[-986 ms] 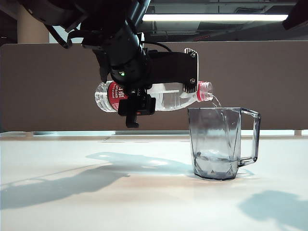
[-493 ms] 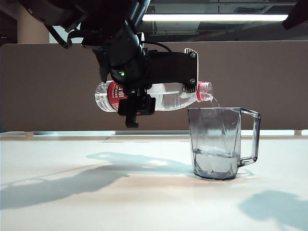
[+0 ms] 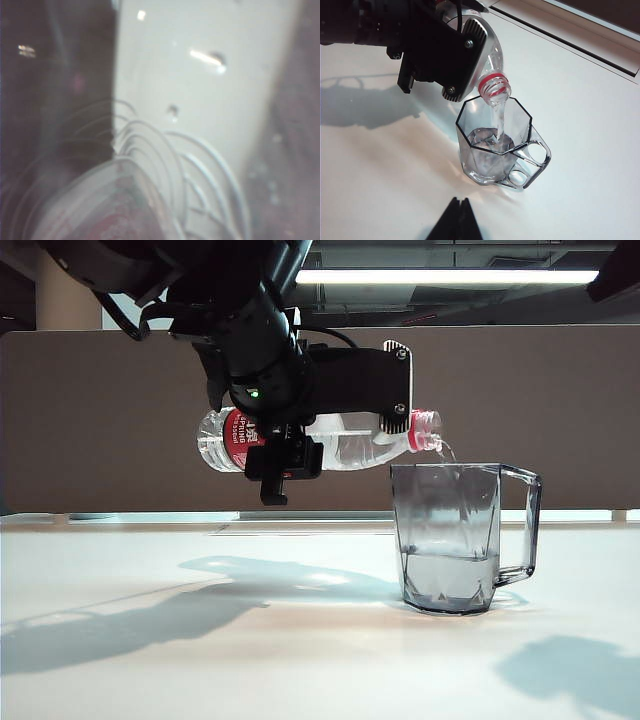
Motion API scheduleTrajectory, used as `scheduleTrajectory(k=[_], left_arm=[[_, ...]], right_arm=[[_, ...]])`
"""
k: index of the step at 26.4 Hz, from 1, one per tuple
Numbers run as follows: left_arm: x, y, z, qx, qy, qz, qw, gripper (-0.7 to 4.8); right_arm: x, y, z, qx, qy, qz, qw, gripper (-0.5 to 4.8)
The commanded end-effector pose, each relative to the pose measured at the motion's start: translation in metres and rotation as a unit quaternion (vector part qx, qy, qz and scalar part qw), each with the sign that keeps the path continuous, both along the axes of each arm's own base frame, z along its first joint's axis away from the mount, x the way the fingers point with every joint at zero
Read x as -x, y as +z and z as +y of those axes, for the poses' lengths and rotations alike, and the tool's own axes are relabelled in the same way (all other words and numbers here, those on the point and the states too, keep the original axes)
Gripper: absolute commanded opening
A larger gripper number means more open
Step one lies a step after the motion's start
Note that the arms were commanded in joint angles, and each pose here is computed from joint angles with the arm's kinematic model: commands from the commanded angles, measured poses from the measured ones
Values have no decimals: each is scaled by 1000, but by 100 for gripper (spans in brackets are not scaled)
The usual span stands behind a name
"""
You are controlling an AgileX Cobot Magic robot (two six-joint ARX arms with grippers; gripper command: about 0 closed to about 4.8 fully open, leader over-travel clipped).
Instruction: Pick up the mineral water bottle with the left hand on the table and pour water into the mug until it's half full.
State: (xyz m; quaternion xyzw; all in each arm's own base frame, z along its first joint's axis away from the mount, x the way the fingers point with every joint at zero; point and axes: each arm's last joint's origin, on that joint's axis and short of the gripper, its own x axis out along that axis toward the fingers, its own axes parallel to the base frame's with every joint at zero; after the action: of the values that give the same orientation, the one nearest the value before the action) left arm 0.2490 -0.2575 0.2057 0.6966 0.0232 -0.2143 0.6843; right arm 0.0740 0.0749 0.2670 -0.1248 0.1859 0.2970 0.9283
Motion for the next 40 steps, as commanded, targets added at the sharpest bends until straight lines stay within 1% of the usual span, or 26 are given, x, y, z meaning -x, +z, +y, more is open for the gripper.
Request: scheduleTrajectory(k=[1,11,13,26,29,33,34,35,36,38,40], left_arm=[[-1,11,-2,22,4,-24,999,272],[-1,11,-2,22,4,-24,999,272],[-1,11,-2,12,1,-27,1000,272],[-1,11,-2,16,2,-26,1000,272],[-1,11,-2,22,4,-24,999,272],[-1,11,-2,69,20,-10,997,272],[-1,11,-2,93,28,-2,995,272],[-1,11,-2,105,32,1,994,272],[-1,11,-2,130,40,9,991,272],[-1,11,-2,149,46,14,988,272],[-1,10,-2,185,51,28,981,272]], right_arm=[[0,2,0,-7,0,-5,1000,-5],[0,2,0,-7,0,-5,1000,-5],[0,2,0,-7,0,-5,1000,-5],[0,2,0,-7,0,-5,1000,-5],[0,2,0,-7,1,-5,1000,-5],[0,2,0,-7,0,-5,1000,-5],[0,2,0,-7,0,-5,1000,-5],[0,2,0,-7,1,-5,1000,-5],[0,2,0,-7,1,-5,1000,-5],[0,2,0,-7,0,-5,1000,-5],[0,2,0,-7,0,-5,1000,-5]])
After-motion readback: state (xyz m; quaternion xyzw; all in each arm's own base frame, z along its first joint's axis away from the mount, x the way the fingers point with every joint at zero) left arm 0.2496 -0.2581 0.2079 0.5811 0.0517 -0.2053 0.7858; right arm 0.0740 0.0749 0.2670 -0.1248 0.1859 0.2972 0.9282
